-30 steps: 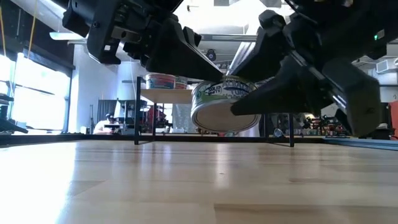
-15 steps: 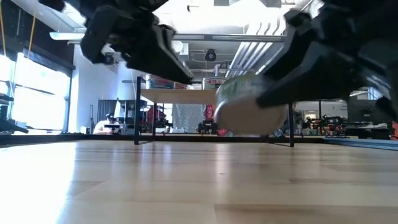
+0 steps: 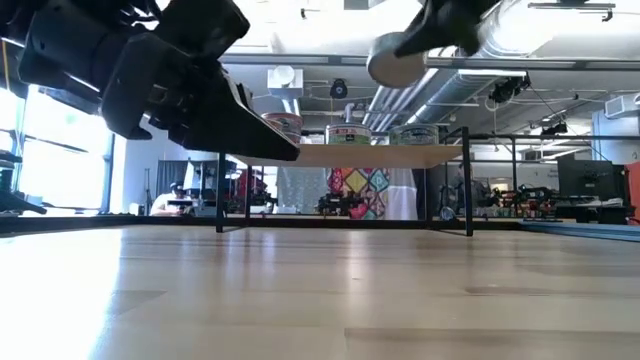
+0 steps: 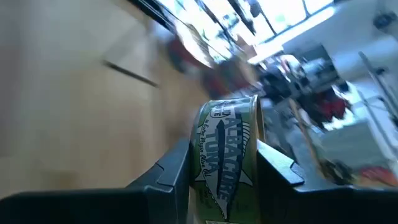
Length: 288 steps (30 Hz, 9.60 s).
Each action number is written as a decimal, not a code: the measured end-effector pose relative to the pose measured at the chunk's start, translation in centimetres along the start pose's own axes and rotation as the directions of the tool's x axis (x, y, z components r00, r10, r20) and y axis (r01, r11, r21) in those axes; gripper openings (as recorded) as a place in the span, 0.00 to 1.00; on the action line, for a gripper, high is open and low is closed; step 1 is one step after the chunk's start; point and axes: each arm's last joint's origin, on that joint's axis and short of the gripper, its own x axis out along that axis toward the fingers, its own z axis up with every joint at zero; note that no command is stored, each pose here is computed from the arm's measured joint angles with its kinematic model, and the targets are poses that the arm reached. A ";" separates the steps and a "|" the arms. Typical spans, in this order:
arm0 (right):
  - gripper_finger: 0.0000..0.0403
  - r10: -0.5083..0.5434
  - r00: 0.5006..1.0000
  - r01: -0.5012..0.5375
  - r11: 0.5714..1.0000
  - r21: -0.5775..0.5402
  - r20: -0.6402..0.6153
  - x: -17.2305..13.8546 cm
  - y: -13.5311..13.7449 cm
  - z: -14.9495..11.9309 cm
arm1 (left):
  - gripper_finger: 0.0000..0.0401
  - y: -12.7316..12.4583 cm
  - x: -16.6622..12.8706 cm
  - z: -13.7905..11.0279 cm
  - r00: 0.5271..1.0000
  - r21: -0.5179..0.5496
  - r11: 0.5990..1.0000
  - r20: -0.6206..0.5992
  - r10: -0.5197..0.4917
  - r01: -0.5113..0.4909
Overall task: Stack canned seafood by type on shelf
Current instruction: Stack the green tuna can on top of the other green tuna can on the shelf, then stack the blue pink tuna can on top of the other blue pink tuna can on the shelf
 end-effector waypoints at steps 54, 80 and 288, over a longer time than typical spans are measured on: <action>0.52 0.075 0.956 -0.069 0.997 0.031 -0.283 10.3 -9.4 -11.6 | 0.11 0.2 0.1 0.1 1.000 0.029 1.000 0.011 0.005 -0.005; 0.52 0.097 0.976 -0.041 0.963 0.267 -0.197 5.1 -8.7 -5.8 | 0.11 0.1 0.1 0.1 1.000 0.022 1.000 0.018 0.005 -0.006; 0.58 0.316 0.894 -0.324 0.946 -0.030 0.318 1.4 24.6 0.4 | 0.00 0.8 3.1 7.3 0.945 -0.161 0.974 -0.259 -0.200 0.162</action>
